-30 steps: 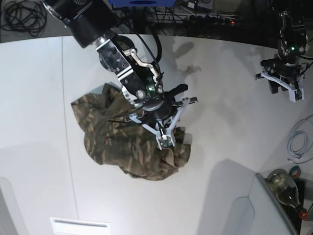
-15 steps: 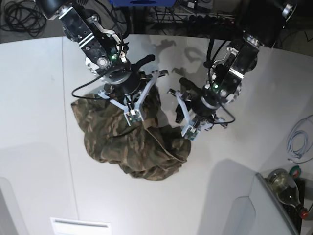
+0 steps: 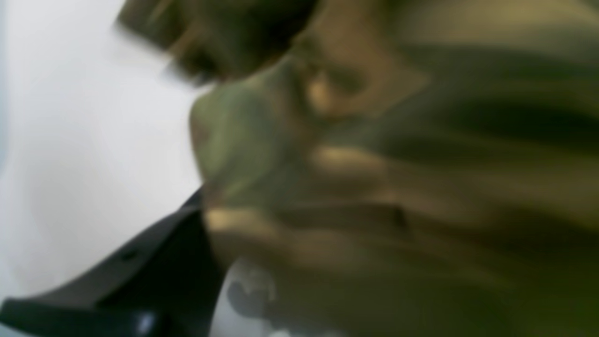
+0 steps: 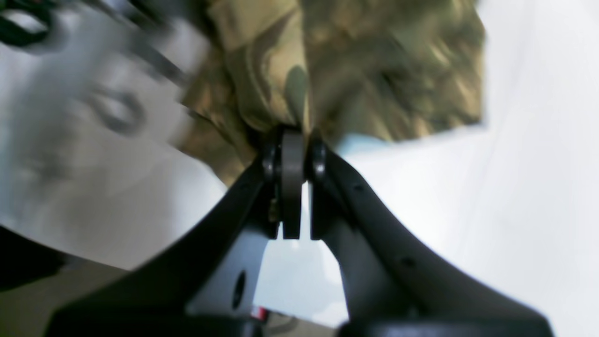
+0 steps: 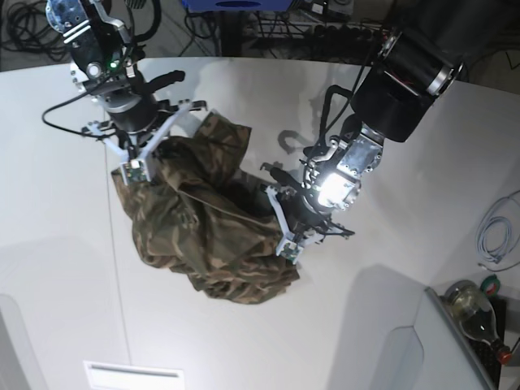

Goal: Layout the t-shirt on the table in an organized manner, then fold the t-shirt properly
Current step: 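Lift the shirt with both grippers and shake it out flat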

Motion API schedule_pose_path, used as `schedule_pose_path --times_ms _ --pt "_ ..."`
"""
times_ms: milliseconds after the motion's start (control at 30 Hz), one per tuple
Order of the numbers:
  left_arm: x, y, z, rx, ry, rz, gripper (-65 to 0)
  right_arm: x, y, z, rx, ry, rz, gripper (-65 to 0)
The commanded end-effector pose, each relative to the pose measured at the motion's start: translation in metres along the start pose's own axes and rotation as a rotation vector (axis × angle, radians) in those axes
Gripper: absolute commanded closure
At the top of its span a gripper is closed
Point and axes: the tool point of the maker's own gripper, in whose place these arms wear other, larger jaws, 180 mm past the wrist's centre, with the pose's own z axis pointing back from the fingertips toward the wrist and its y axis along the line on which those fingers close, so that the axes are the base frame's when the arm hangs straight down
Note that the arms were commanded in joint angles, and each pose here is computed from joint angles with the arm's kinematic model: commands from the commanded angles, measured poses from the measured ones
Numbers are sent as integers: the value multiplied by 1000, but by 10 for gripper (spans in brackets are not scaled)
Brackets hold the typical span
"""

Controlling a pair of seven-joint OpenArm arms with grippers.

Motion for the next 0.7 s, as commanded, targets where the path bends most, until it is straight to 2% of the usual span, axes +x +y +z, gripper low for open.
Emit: schedule_pose_path --times_ms 0,100,167,233,367,433,500,533,667 --pt "27 15 3 35 -70 9 -211 15 -18 4 -43 -54 8 -2" --pt "22 19 21 39 -111 28 -191 15 -56 8 -128 -54 0 -2" --pt "17 20 41 34 -145 11 -128 18 -75 11 -170 -61 4 -2" --pt "6 25 60 39 -134 8 -74 20 -92 13 -206 -63 25 -2" --pt "3 47 101 95 -150 63 -12 20 -98 14 -215 -59 39 -2" --pt "9 44 121 92 -189 63 -2 20 -94 13 -208 -61 31 -2" --pt "16 27 135 77 -221 -8 -7 20 -90 12 -203 -62 19 -2" --pt "16 17 140 74 -226 -87 -8 21 -88 11 -199 -64 12 -2" --pt "-16 -3 149 120 -161 -354 0 21 -83 10 -191 -66 -6 -2"
